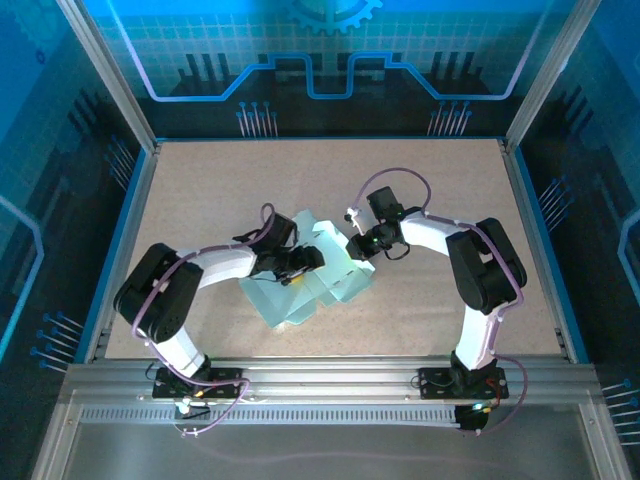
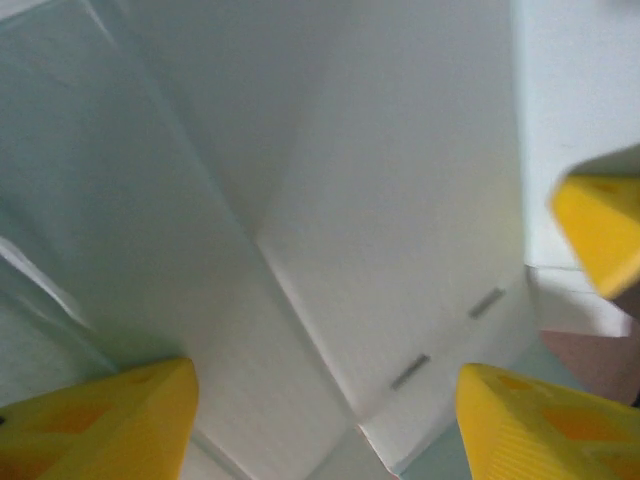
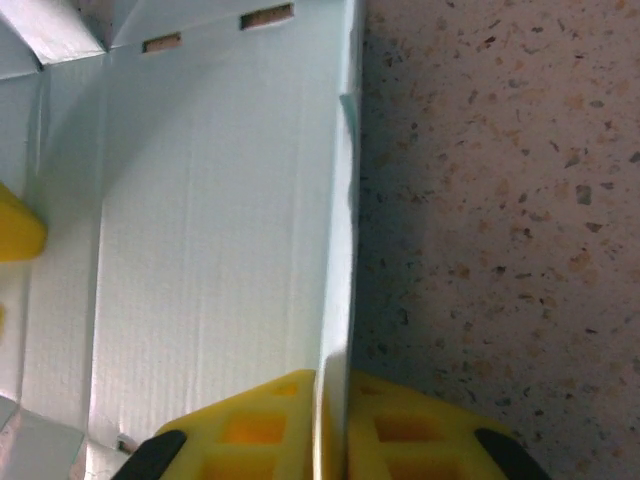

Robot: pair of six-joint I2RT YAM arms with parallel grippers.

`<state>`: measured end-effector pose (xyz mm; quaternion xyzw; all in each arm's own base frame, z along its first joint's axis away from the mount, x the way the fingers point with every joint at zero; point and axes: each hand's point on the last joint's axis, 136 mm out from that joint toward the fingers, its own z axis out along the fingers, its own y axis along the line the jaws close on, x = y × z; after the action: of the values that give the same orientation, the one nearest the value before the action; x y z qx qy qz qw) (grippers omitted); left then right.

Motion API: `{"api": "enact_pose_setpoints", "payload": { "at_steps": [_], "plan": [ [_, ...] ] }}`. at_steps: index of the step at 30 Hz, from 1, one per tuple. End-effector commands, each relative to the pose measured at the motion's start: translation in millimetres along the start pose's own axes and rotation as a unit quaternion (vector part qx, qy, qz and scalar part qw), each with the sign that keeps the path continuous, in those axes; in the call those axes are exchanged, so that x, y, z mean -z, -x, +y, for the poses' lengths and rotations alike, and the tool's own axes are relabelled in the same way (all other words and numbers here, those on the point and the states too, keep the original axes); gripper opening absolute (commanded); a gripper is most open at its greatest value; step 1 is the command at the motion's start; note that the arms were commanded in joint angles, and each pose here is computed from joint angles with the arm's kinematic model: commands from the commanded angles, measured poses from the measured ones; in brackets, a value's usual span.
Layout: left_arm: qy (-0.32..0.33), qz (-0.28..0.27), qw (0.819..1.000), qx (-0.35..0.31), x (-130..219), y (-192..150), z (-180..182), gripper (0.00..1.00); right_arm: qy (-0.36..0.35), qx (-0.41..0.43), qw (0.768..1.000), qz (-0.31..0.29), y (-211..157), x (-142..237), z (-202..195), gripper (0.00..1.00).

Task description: Fold the paper box

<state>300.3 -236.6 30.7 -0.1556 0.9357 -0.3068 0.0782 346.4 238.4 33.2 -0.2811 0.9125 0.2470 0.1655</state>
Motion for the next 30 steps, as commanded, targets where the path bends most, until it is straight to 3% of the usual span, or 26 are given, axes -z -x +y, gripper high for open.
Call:
{"api": "enact_pose_setpoints", "payload": {
  "at_steps": [1, 9, 14, 18, 26, 30],
  "plan": [
    [0.050, 0.013, 0.998, 0.039, -7.3, -6.3, 21.8, 0.69, 0.004, 0.012, 1.000, -0.003, 1.6, 7.7, 8.4, 0.18],
    [0.064, 0.013, 0.997, 0.042, -4.1, -6.5, 25.7, 0.68, -0.008, 0.009, 1.000, -0.005, -1.3, 7.9, 2.8, 0.15],
    [0.066, 0.013, 0.997, 0.036, -1.7, -6.1, 24.3, 0.68, -0.006, 0.016, 1.000, -0.004, -0.6, 10.5, 5.2, 0.00],
    [0.060, 0.010, 0.998, 0.034, -0.3, -4.1, 20.3, 0.70, -0.005, 0.022, 1.000, -0.003, -0.1, 10.8, 7.9, 0.00],
    [0.011, -0.066, 0.998, -0.012, 42.5, 18.3, -17.9, 0.97, -0.047, 0.057, 0.997, 0.000, 10.1, 15.0, 12.9, 0.00],
    [-0.001, -0.116, 0.993, -0.007, 76.7, 37.2, -21.9, 0.99, -0.091, 0.091, 0.992, 0.002, 19.0, 21.5, 11.6, 0.00]
  ]
}}
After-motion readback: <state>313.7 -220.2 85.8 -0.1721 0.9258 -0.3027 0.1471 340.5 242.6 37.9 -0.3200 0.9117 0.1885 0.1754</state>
